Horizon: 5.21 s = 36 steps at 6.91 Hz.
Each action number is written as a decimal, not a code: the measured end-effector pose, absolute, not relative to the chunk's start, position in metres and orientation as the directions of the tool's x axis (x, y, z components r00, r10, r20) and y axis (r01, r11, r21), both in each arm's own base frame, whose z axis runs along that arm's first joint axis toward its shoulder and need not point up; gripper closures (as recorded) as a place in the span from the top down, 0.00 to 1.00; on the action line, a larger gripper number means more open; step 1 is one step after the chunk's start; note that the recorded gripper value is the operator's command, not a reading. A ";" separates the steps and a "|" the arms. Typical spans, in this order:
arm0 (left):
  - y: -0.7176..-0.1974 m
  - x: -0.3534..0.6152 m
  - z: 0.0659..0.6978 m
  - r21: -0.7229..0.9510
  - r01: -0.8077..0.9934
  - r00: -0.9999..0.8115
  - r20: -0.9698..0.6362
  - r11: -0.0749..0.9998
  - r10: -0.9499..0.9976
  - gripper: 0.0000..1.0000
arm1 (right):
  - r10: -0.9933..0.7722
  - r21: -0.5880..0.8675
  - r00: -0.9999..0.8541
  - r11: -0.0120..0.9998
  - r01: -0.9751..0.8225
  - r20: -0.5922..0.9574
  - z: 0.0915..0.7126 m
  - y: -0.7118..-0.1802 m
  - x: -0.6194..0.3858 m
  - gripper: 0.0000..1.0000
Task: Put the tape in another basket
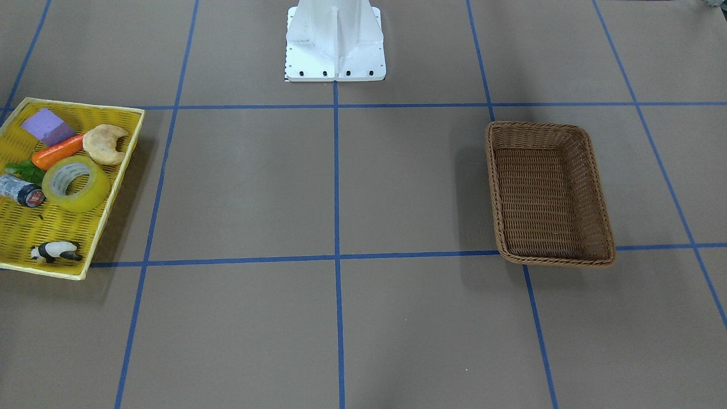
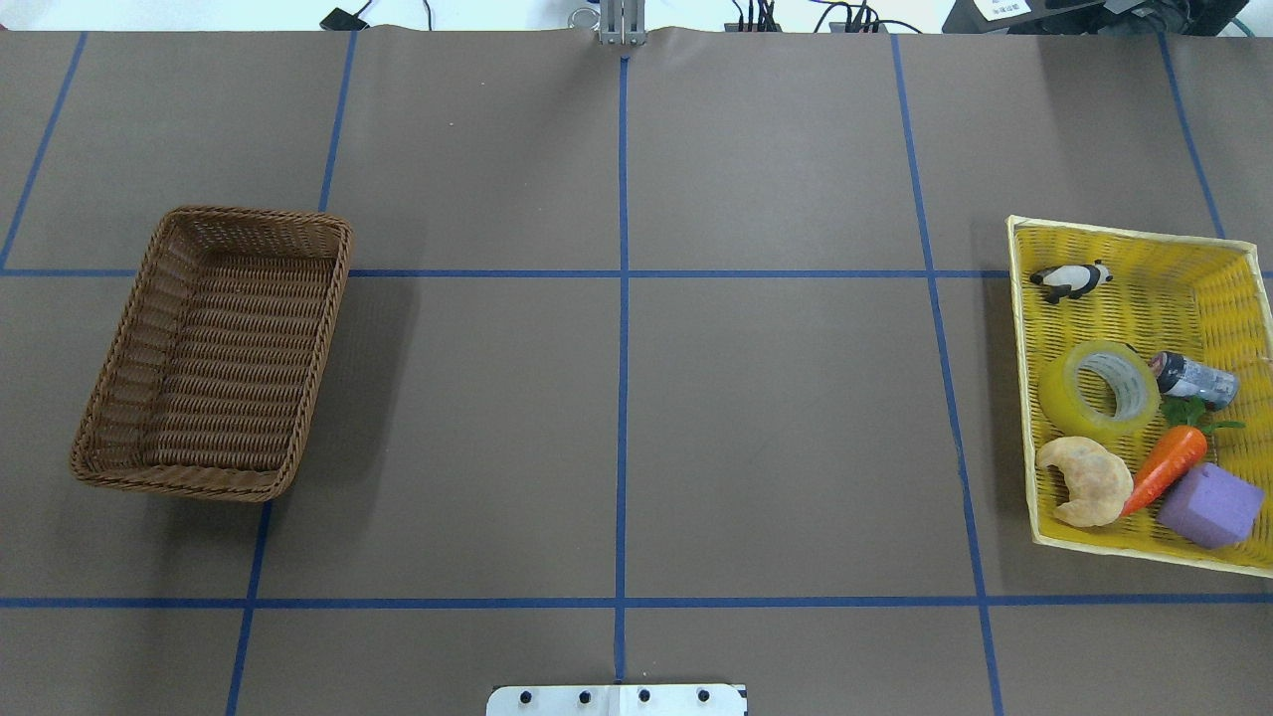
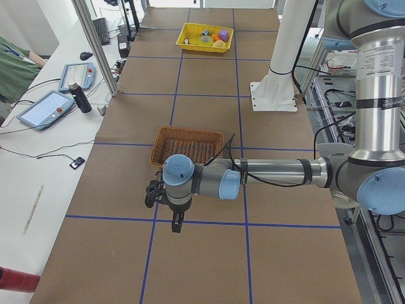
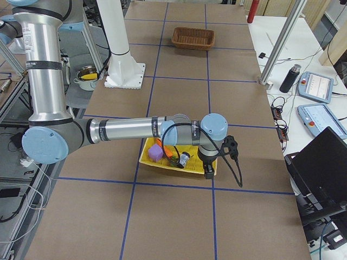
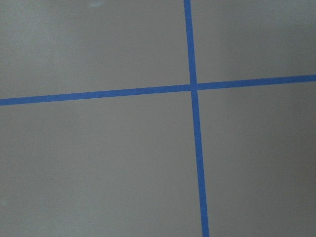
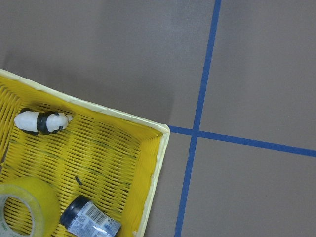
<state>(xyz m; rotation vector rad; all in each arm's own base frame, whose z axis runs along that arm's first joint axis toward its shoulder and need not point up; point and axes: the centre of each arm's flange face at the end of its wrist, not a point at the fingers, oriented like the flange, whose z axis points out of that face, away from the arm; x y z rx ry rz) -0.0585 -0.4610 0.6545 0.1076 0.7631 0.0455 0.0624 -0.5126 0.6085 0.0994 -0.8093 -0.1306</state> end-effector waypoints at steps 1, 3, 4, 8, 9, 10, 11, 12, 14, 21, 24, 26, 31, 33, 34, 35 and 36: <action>-0.461 -0.059 0.654 0.115 -0.002 0.722 -0.687 0.993 0.081 0.98 | -0.151 0.134 0.684 0.988 0.078 0.714 0.610 -0.511 0.063 1.00; -0.461 -0.059 0.653 0.116 -0.001 0.721 -0.688 0.993 0.081 0.98 | -0.148 0.129 0.686 0.989 0.079 0.712 0.612 -0.510 0.063 1.00; -0.461 -0.059 0.652 0.117 0.000 0.722 -0.688 0.993 0.081 0.98 | -0.146 0.127 0.686 0.989 0.079 0.713 0.613 -0.510 0.063 1.00; -0.461 -0.059 0.653 0.115 0.001 0.724 -0.685 0.993 0.079 0.98 | -0.144 0.124 0.690 0.989 0.079 0.709 0.615 -0.508 0.063 1.00; -0.461 -0.060 0.653 0.115 0.000 0.725 -0.684 0.993 0.079 0.98 | -0.145 0.125 0.692 0.989 0.079 0.707 0.615 -0.508 0.063 1.00; -0.461 -0.060 0.653 0.115 0.001 0.727 -0.682 0.993 0.079 0.98 | -0.147 0.127 0.693 0.989 0.080 0.705 0.614 -0.508 0.063 1.00; -0.461 -0.060 0.653 0.115 0.001 0.727 -0.682 0.993 0.078 0.98 | -0.149 0.130 0.694 0.988 0.080 0.704 0.613 -0.508 0.064 1.00; -0.461 -0.060 0.653 0.115 0.001 0.728 -0.681 0.993 0.078 0.98 | -0.152 0.134 0.695 0.988 0.080 0.703 0.612 -0.509 0.064 1.00; -0.462 -0.060 0.646 0.132 -0.001 0.728 -0.680 0.991 0.092 0.98 | -0.174 0.159 0.702 0.983 0.088 0.691 0.602 -0.515 0.061 1.00; -0.482 -0.046 0.620 0.249 -0.028 0.723 -0.664 0.968 0.192 0.98 | -0.403 0.377 0.646 0.907 0.188 0.648 0.535 -0.533 -0.008 1.00; -0.481 -0.043 0.623 0.243 -0.033 0.717 -0.670 0.969 0.192 0.98 | -0.571 0.496 0.542 0.816 0.297 0.616 0.522 -0.525 -0.081 1.00; -0.479 -0.040 0.630 0.227 -0.036 0.713 -0.676 0.973 0.184 0.98 | -0.652 0.547 0.482 0.757 0.358 0.586 0.531 -0.514 -0.120 1.00; -0.478 -0.039 0.649 0.228 -0.037 0.712 -0.677 0.973 0.186 0.98 | -0.721 0.537 0.421 0.692 0.483 0.550 0.563 -0.503 -0.182 0.99; -0.480 -0.039 0.649 0.229 -0.037 0.712 -0.677 0.973 0.186 0.98 | -0.724 0.524 0.409 0.687 0.504 0.556 0.573 -0.500 -0.192 0.98; -0.480 -0.039 0.649 0.229 -0.037 0.712 -0.677 0.973 0.186 0.98 | -0.720 0.513 0.407 0.689 0.512 0.562 0.579 -0.500 -0.196 0.98; -0.481 -0.039 0.648 0.230 -0.037 0.712 -0.677 0.973 0.187 0.98 | -0.715 0.501 0.404 0.692 0.519 0.570 0.586 -0.499 -0.199 0.97; -0.481 -0.039 0.648 0.231 -0.037 0.712 -0.677 0.972 0.187 0.98 | -0.713 0.492 0.402 0.694 0.526 0.575 0.589 -0.498 -0.203 0.97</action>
